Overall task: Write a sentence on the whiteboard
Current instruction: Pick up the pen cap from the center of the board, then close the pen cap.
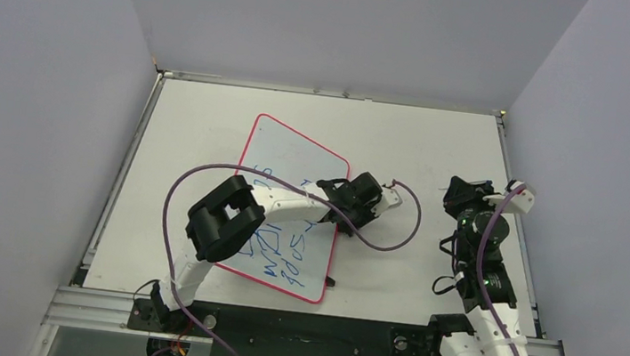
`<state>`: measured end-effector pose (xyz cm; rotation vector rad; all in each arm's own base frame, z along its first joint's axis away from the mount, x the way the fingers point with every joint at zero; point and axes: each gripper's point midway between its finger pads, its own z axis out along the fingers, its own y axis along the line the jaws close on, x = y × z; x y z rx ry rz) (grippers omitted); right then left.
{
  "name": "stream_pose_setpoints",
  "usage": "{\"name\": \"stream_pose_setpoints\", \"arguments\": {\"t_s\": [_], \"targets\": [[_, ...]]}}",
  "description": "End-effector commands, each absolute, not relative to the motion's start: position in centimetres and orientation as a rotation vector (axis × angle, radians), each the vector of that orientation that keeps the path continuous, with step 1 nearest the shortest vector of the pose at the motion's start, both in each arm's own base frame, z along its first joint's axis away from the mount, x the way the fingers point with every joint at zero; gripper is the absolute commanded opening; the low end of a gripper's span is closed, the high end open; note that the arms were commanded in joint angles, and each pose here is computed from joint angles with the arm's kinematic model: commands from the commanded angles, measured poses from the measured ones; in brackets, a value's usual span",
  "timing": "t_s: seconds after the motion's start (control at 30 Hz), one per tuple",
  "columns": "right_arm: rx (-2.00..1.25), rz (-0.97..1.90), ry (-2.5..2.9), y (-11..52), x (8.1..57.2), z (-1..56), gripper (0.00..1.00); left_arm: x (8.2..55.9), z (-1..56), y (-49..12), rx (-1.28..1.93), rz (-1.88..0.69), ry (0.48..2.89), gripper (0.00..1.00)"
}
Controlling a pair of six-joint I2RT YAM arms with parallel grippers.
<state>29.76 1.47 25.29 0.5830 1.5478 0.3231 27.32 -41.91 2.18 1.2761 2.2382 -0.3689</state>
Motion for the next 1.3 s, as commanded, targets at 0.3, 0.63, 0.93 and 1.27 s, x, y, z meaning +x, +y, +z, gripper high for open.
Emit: {"name": "stream_pose_setpoints", "arguments": {"t_s": [0.3,0.63,0.93,1.27], "targets": [[0.606,0.330,1.383,0.2,29.4,32.2,0.00,24.3,13.2,-48.5,1.293,-0.909,1.935,0.00],[0.340,0.654,1.368,6.6,28.2,36.0,0.00,20.1,23.8,-43.1,1.245,-1.193,1.683,0.00],[-0.033,1.051,1.369,14.8,25.3,38.8,0.00,18.0,28.6,-36.8,1.169,-1.189,1.566,0.00],[-0.255,1.209,1.337,20.9,21.0,38.9,0.00,17.8,30.4,-33.1,1.069,-1.165,1.533,0.00]]}}
